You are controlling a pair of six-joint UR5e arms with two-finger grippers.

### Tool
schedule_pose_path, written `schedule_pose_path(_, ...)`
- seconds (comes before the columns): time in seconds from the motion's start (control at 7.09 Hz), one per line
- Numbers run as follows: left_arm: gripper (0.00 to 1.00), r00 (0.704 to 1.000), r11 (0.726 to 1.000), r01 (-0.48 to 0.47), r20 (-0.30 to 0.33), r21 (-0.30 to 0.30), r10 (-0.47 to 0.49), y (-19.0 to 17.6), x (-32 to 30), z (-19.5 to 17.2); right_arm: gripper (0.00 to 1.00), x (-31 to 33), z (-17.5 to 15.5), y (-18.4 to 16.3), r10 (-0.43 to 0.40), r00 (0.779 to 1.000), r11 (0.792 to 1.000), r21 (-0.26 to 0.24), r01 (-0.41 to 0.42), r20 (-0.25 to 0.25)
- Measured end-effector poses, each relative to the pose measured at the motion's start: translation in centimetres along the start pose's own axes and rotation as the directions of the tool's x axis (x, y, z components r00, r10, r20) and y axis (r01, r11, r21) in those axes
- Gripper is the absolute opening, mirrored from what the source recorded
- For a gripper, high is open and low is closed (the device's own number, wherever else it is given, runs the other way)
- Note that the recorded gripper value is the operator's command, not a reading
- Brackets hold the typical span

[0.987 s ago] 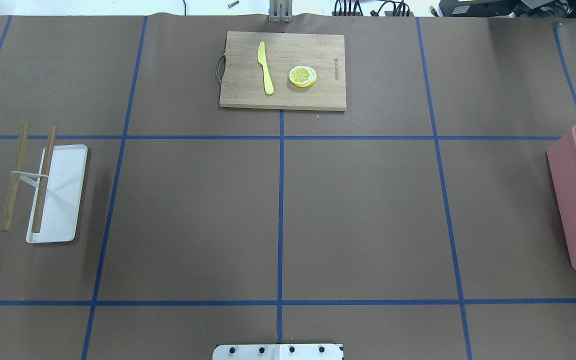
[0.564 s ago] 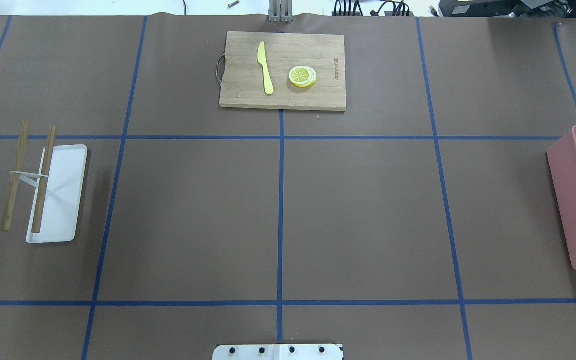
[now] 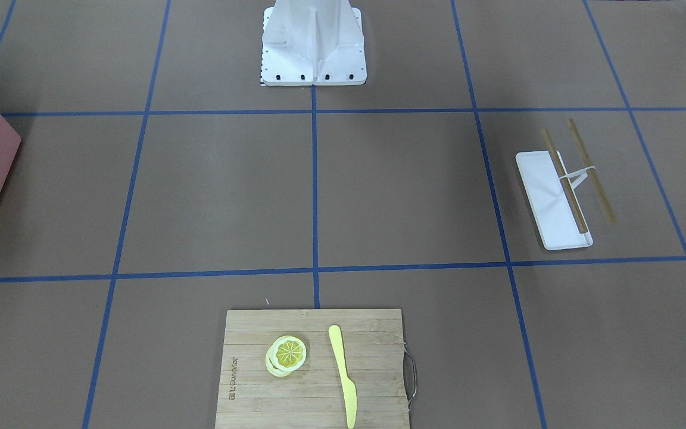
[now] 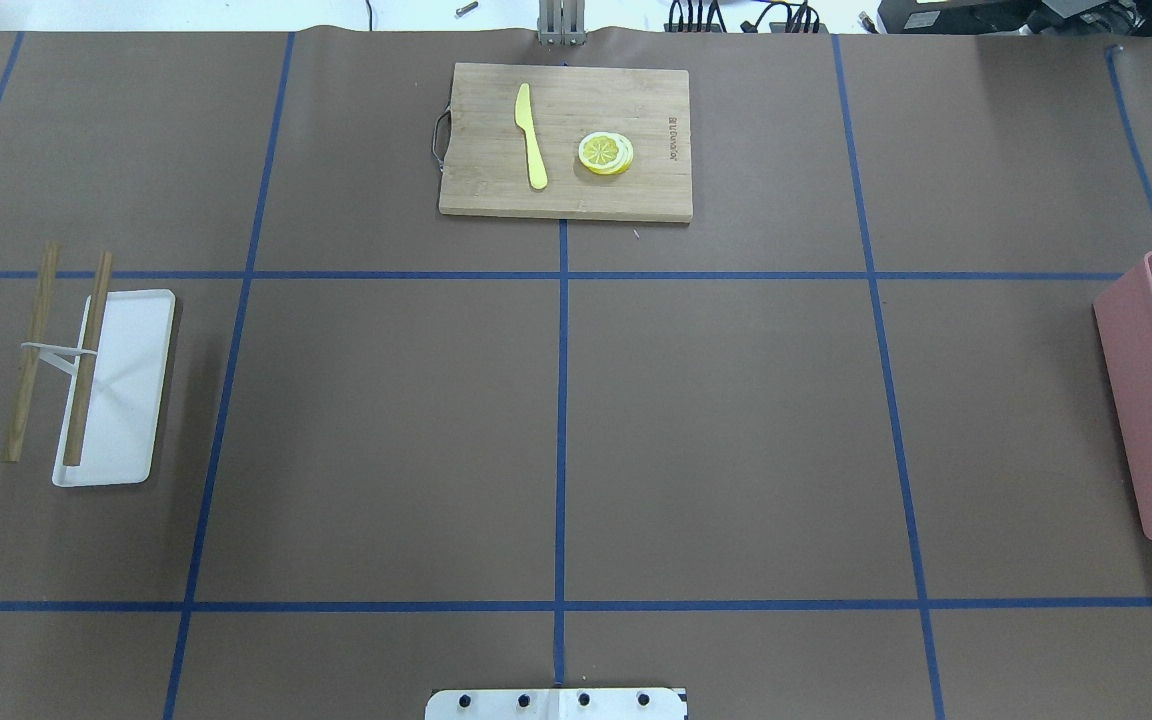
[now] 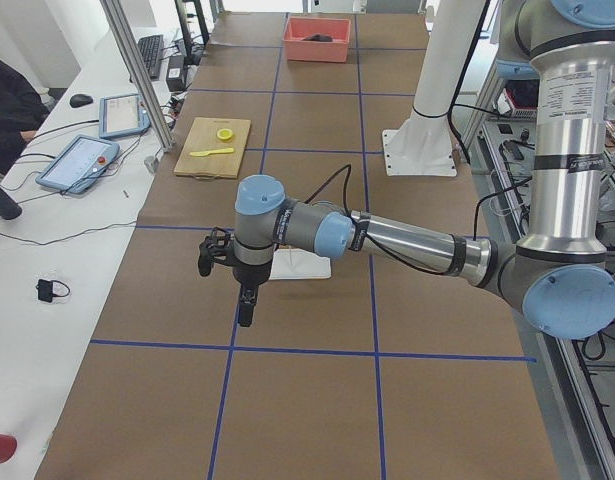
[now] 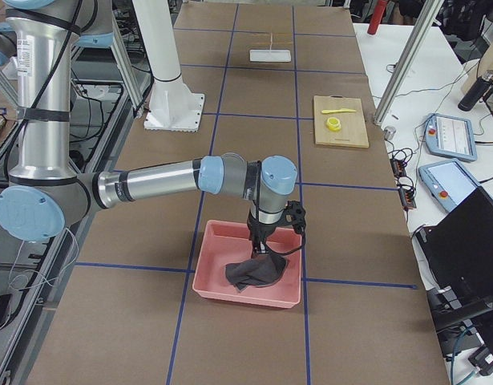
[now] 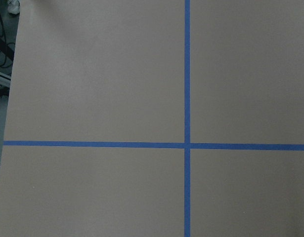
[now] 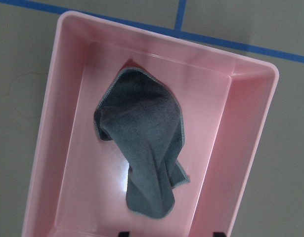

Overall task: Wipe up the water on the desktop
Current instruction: 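Lower the cloth into the pink bin and open the right gripper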

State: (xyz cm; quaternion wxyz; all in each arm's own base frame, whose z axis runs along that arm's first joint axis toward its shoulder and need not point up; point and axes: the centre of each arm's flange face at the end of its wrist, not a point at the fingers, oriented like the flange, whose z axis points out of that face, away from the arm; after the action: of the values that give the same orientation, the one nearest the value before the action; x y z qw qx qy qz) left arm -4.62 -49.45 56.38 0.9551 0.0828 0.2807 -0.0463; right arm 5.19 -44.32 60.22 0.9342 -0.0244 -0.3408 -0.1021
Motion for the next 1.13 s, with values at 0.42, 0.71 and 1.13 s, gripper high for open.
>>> schedule_pose_path(0.42, 0.98, 0.998, 0.997, -0.064, -0.008, -0.051, 0.064, 2.5, -3.7, 1.6, 1.00, 1.4, 1.2, -1.1, -0.033, 0.999, 0.997, 0.067, 0.032, 0.014)
schedule_pose_path(0.71, 0.98, 0.998, 0.995, -0.031, -0.058, -0.096, 0.025, 4.7, -5.9, 3.3, 1.00, 1.3, 0.8, -1.8, 0.027, 0.999, 0.996, 0.079, -0.028, 0.021)
schedule_pose_path(1.13, 0.98, 0.998, 0.992, 0.008, -0.067, -0.128, -0.017, 5.2, -7.6, 4.8, 1.00, 0.5, -0.7, -4.0, 0.064, 0.998, 0.992, 0.107, -0.067, 0.024)
